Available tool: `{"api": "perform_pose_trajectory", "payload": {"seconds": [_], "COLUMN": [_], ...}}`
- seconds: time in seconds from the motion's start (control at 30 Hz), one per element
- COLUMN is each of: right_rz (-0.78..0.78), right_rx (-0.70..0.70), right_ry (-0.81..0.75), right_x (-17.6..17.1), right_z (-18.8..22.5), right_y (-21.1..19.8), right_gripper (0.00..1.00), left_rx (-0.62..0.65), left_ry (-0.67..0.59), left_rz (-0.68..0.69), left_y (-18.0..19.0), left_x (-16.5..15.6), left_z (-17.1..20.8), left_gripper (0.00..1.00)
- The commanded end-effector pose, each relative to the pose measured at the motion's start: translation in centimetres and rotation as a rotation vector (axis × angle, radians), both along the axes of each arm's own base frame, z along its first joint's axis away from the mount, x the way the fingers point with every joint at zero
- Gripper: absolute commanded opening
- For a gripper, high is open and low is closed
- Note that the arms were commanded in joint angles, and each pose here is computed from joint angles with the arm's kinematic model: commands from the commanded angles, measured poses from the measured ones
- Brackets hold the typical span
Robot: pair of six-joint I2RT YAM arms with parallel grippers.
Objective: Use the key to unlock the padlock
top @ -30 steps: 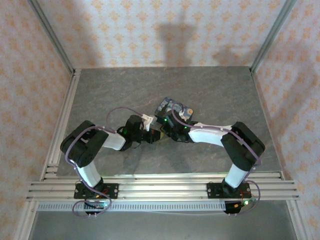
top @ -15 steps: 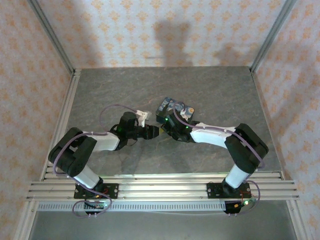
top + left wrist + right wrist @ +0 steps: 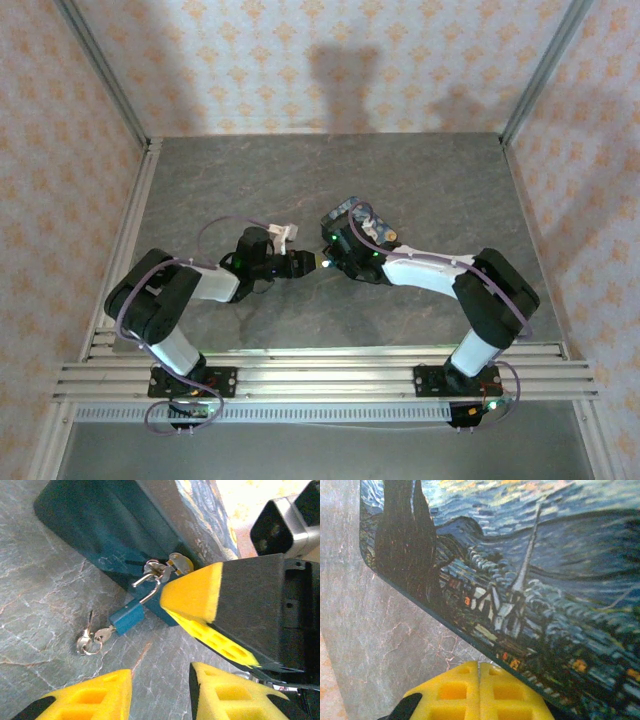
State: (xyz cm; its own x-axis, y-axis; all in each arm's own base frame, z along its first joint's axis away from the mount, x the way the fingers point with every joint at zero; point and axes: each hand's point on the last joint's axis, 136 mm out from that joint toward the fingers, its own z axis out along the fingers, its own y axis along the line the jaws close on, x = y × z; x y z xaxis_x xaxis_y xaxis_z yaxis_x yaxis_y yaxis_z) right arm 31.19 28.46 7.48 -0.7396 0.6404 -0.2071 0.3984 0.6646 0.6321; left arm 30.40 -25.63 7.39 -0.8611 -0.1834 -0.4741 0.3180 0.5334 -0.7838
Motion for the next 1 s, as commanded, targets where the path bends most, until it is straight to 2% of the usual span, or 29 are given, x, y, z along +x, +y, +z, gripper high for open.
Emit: {"api": "perform_pose_trajectory", "payload": {"seconds": [0.0, 0.13, 0.27, 0.4, 0.5, 0.67, 0.77, 0.97], "right_rz": [-0.015, -0.021, -0.022, -0.014, -0.016, -0.049, -0.084, -0.036], "right_rx": [0.008, 0.011, 0.018, 0.003, -0.02, -0.05, -0.069, -0.092], "right_ry": [-0.005, -0.007, -0.025, -0.051, -0.073, -0.068, -0.058, -0.075], "right_x": [-0.3, -0.4, -0.4, -0.4, -0.6, -1.9, -3.0, -5.1], "right_z": [0.3, 0.6, 2.0, 4.0, 5.0, 4.3, 3.6, 3.9], "right_y": [-0.3, -0.6, -0.7, -1.1, -1.9, -4.0, -5.8, -7.7], "right_gripper": [0.0, 0.0, 0.0, 0.13, 0.15, 0.16, 0.19, 0.32], "left_rx": [-0.016, 0.04, 0.135, 0.248, 0.317, 0.271, 0.245, 0.266], "left_ry": [-0.004, -0.023, -0.08, -0.154, -0.179, -0.139, -0.141, -0.198], "left_rz": [0.033, 0.036, -0.031, -0.131, -0.2, -0.181, -0.192, -0.252], "left_y": [-0.1, 0.3, 0.3, 0.4, 0.4, -0.8, -1.7, -2.2], "left_x": [0.9, 1.2, 1.0, 0.3, 0.1, 1.7, 2.7, 3.2], "left_z": [0.2, -0.3, -0.7, -1.2, -1.8, -2.1, -1.9, -1.6], "left_gripper": [0.36, 0.37, 0.39, 0.4, 0.41, 0.41, 0.38, 0.37]}}
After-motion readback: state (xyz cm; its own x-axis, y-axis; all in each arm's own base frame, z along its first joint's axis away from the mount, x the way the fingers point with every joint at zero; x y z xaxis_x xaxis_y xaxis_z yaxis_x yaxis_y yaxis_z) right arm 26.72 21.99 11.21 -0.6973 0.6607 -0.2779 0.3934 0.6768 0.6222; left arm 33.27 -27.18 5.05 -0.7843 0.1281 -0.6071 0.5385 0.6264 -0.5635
